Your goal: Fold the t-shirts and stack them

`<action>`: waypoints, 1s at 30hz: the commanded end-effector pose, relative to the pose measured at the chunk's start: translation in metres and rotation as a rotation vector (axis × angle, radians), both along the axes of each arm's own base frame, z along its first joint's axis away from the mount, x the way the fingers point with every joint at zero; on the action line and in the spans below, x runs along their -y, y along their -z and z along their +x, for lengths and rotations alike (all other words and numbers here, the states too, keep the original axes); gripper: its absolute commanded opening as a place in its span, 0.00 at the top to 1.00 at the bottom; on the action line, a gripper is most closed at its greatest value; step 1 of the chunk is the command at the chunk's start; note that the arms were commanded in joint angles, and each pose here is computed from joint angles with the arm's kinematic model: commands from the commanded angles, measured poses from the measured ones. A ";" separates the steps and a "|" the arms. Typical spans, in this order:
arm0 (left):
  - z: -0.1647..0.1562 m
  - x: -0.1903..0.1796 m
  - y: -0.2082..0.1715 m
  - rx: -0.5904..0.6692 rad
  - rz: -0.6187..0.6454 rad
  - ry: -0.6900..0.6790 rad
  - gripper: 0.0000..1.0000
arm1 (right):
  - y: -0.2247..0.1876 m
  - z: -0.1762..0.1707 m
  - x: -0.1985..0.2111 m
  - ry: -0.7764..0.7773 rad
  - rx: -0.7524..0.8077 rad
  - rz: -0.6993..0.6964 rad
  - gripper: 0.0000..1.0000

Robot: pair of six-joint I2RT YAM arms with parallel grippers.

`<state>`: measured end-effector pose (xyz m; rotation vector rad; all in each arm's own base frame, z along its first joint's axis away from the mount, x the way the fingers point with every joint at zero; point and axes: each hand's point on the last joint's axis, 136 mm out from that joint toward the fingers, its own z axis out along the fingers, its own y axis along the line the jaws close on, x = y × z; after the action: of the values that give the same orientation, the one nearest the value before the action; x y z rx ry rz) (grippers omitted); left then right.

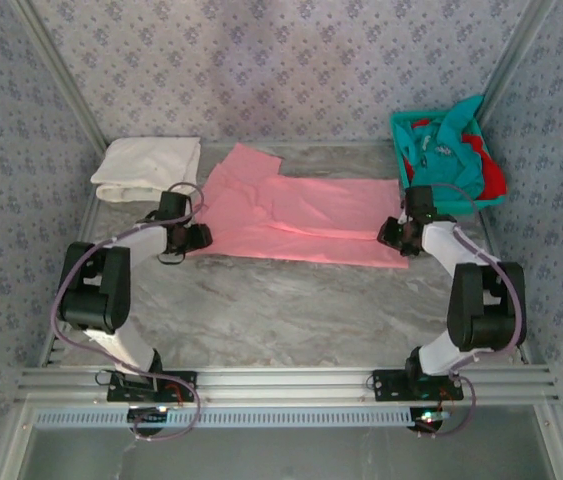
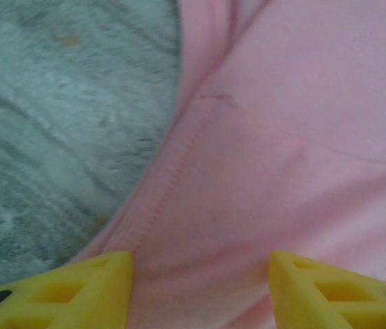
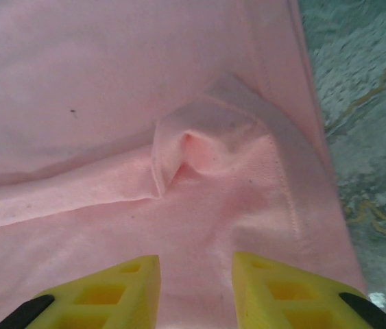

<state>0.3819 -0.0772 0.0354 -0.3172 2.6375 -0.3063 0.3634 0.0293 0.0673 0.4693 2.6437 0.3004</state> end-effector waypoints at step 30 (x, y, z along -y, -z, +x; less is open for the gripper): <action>-0.055 -0.039 0.019 -0.066 -0.036 -0.121 0.54 | 0.000 0.128 0.010 0.158 0.156 0.147 0.73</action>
<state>0.3486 -0.0447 0.0290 -0.4518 2.5948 -0.3369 0.4617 0.0272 0.0429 0.6689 2.5350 0.4486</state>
